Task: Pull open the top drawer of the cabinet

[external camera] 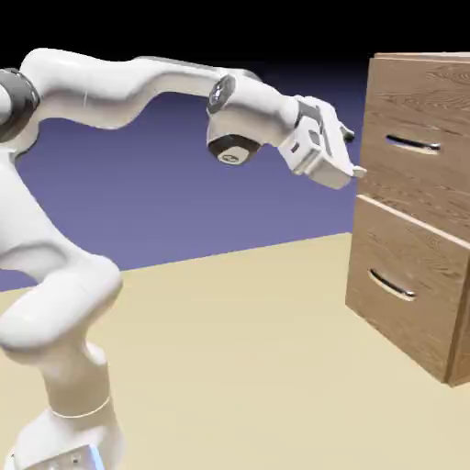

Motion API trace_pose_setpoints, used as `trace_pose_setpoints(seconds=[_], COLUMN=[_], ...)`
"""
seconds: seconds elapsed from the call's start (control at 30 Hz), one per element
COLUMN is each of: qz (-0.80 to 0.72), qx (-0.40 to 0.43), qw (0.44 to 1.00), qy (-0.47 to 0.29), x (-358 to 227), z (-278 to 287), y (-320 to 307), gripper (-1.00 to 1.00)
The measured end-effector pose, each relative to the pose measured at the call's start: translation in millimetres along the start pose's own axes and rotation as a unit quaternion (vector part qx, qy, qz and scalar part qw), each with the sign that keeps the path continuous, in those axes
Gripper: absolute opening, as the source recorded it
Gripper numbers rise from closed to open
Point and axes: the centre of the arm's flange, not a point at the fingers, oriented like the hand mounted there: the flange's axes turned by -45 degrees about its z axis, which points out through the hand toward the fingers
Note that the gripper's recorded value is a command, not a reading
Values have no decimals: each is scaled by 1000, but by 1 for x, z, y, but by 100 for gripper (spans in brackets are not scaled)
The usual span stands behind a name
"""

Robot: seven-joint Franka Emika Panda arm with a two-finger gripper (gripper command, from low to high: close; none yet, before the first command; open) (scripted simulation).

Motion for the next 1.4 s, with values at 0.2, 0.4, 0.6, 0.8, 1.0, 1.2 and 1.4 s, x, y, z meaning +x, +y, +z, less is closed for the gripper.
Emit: trace_pose_setpoints(seconds=[0.2,0.4,0.6,0.8,1.0,1.2,1.4], qz=[67,136,208,283,363,438,436], qx=[29,61,95,128,160,186,187], qw=[997,988,973,949,917,878,879], qy=[20,33,42,47,49,51,51], x=[-1,-8,-20,-34,-50,-64,-55], z=[16,38,64,95,127,156,185], y=[-15,-30,-43,-55,-67,-78,-89], gripper=[0,0,0,0,0,0,0])
